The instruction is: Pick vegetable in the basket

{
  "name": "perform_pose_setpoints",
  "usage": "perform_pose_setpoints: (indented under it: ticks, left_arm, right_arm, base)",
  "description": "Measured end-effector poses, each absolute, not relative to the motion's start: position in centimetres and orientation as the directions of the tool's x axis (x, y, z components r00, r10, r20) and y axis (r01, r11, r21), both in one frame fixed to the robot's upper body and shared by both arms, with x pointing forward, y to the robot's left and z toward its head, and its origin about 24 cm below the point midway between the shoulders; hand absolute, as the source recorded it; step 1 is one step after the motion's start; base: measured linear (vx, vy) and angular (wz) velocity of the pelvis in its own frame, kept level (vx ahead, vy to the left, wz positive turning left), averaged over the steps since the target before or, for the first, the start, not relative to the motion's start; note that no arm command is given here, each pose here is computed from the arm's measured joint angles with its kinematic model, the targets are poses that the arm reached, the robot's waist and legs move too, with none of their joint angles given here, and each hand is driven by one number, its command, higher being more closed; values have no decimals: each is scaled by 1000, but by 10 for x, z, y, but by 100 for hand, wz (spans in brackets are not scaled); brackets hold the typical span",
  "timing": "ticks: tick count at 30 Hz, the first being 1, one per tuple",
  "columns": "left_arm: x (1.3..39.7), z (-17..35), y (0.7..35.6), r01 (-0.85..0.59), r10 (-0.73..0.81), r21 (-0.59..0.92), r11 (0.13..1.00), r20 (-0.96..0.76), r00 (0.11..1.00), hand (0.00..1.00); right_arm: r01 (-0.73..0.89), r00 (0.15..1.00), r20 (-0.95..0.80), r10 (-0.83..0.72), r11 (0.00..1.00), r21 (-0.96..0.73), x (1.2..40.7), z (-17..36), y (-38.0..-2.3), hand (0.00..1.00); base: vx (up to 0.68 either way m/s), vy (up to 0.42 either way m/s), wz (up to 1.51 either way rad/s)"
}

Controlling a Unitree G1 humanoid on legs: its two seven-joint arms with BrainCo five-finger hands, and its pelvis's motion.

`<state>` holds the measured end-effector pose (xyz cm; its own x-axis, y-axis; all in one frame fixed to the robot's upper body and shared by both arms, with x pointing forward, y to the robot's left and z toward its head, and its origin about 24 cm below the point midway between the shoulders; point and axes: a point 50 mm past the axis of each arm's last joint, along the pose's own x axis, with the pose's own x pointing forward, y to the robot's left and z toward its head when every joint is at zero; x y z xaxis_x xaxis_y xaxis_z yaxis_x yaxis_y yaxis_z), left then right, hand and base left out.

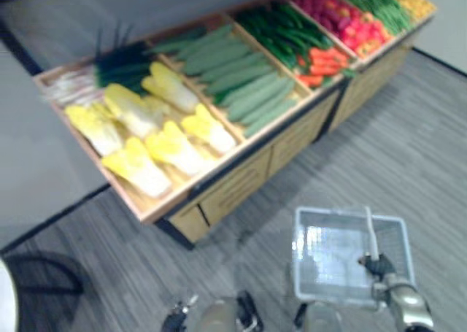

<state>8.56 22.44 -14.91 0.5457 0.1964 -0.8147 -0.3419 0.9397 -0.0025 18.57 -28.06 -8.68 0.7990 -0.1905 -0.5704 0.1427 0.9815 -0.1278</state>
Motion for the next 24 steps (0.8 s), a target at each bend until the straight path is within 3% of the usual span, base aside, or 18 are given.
perform_pose_setpoints:
  ticks: [6,10,12,15,20,24]
  left_arm:
    - [131,-137,223,-308,179,-39,951,-742,647,0]
    - [120,-138,232,-334,218,-3,943,-753,621,0]
    - [115,-138,241,-345,241,22,938,-758,606,0]
    - [109,-143,224,-382,223,-31,924,-766,603,0]
    - [129,-136,216,-401,210,-125,908,-692,691,0]
    - [144,-125,210,-447,266,-173,877,-600,754,0]
  right_arm:
    - [330,720,-643,-262,944,-15,151,-110,-279,100]
    - [351,715,-662,-224,934,63,147,-118,-266,100]
    - [357,701,-683,-205,930,87,142,-124,-257,100]
    - [345,684,-705,-187,934,87,140,-124,-263,100]
    - [421,594,-777,-206,903,83,115,-133,-273,100]
    - [403,579,-786,-216,914,46,107,-131,-285,100]
  base:
    - [180,-176,168]
    - [231,-394,118]
    - [236,-453,72]
    - [227,-354,29]
    - [156,-145,56]
    - [42,54,3]
